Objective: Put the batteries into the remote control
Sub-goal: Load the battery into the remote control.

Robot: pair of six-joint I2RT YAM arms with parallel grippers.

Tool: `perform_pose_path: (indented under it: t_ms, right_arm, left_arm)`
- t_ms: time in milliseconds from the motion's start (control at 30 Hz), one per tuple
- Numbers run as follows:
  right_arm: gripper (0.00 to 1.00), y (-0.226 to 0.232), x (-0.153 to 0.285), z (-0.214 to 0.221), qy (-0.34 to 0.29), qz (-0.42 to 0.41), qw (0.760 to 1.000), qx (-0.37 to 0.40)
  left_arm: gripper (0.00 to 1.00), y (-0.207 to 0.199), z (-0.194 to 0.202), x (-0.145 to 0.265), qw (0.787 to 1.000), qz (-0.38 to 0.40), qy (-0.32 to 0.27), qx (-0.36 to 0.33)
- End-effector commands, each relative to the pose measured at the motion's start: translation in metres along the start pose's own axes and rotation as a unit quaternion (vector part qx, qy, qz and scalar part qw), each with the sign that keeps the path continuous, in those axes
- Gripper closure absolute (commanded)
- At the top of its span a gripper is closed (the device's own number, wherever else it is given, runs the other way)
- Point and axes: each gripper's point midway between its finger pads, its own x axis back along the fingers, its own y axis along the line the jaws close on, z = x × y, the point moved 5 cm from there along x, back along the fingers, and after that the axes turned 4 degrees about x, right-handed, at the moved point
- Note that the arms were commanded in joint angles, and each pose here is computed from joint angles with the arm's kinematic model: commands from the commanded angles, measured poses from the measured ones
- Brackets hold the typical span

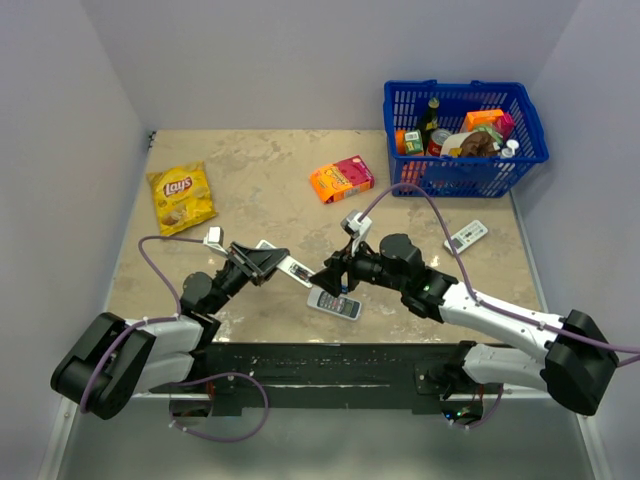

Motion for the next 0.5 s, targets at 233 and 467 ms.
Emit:
perform_pose_path:
  t_ms: [233,467]
  right_arm:
    - [0.3,0.02,0.015,-0.037,-0.025,-0.033,0.999,0.018]
    - [0.28,0.016,0.03,-0.043,-0.008,0.008,1.0,0.019]
  left_arm:
    - [1.0,-0.028,0.0,0.006,0.995,0.084,-0.012,-0.046]
    - [1.0,-0.024,0.0,0.006,0.995,0.076,-0.012,-0.055]
